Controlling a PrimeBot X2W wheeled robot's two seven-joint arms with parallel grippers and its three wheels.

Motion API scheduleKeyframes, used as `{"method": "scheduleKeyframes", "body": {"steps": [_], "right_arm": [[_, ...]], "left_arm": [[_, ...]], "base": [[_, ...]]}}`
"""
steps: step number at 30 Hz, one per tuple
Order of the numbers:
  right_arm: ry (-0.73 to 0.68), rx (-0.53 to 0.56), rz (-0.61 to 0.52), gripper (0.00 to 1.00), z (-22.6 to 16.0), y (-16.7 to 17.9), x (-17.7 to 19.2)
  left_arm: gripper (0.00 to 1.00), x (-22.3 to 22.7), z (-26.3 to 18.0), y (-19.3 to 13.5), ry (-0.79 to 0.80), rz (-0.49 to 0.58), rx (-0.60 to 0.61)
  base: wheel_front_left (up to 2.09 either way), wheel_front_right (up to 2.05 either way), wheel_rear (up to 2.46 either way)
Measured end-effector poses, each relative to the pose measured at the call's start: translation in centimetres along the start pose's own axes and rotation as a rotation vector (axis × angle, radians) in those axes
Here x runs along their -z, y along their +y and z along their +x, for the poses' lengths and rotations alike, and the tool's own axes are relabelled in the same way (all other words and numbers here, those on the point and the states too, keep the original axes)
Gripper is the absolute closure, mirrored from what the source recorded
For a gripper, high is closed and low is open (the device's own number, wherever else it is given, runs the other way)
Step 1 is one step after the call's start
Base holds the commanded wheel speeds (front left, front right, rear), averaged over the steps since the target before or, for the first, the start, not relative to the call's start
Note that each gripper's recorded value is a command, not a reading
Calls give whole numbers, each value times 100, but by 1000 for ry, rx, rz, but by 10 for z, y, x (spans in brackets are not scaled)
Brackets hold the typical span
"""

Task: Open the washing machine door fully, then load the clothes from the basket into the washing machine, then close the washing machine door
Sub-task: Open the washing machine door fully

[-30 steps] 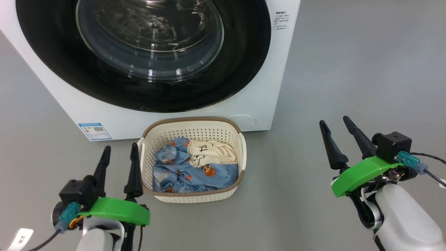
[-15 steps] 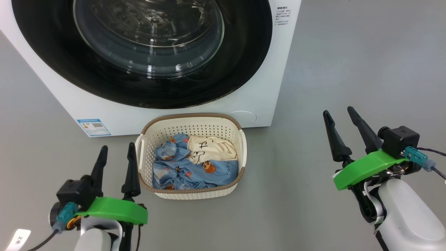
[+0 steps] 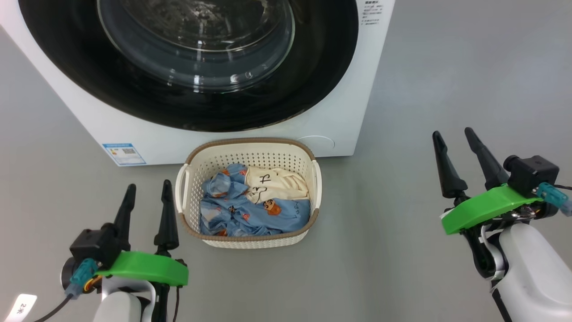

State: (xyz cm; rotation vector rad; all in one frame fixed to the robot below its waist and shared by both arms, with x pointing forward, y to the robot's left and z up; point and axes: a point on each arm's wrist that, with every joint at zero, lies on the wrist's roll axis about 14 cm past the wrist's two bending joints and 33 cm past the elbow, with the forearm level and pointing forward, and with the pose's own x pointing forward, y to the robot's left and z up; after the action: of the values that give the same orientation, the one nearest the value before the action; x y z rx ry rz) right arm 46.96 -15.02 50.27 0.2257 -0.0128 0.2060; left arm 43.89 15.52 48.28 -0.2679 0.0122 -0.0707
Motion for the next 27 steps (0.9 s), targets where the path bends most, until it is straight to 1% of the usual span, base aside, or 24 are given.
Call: {"method": "scheduleKeyframes", "body": {"steps": [3, 8, 12, 13, 14, 15, 16, 18, 19, 20, 21, 24, 27], "right_arm": [[-7, 8, 3, 0, 6, -4, -1], [-49, -17, -20, 0, 29, -1, -17], [-69, -13, -21, 0, 42, -6, -22], [-74, -13, -21, 12, 46, -6, -24], [-78, -14, -23, 29, 49, -7, -25], [-84, -16, -26, 50, 53, -8, -27], [-91, -16, -27, 54, 56, -9, -28], [-106, -9, -23, 71, 63, -13, -33], [-111, -9, -25, 82, 66, -14, -35], [-116, -11, -27, 97, 69, -14, -36], [-120, -13, -25, 100, 72, -14, -37], [-129, -16, -4, 100, 81, -14, -38], [-138, -15, 48, 100, 90, -14, -38]], "left_arm": [[0, -1, 0, 4, -6, 0, -9], [0, 4, 1, 10, 4, 0, -24], [0, 5, 4, 14, 4, 2, -34], [0, 3, 6, 14, -2, 3, -34], [0, 1, 8, 15, -9, 4, -34], [0, 0, 9, 16, -13, 5, -36], [0, -1, 10, 18, -16, 6, -39], [0, -1, 10, 21, -16, 8, -48], [0, 0, 10, 23, -13, 9, -54], [0, 1, 9, 25, -10, 10, -58], [0, 2, 9, 27, -7, 11, -62], [0, 6, 8, 31, 3, 12, -71], [0, 8, 8, 34, 8, 11, -77]], "base": [[0, 0, 0], [0, 0, 0], [0, 0, 0], [0, 0, 0], [0, 0, 0], [0, 0, 0], [0, 0, 0], [0, 0, 0], [0, 0, 0], [0, 0, 0], [0, 0, 0], [0, 0, 0], [0, 0, 0]]}}
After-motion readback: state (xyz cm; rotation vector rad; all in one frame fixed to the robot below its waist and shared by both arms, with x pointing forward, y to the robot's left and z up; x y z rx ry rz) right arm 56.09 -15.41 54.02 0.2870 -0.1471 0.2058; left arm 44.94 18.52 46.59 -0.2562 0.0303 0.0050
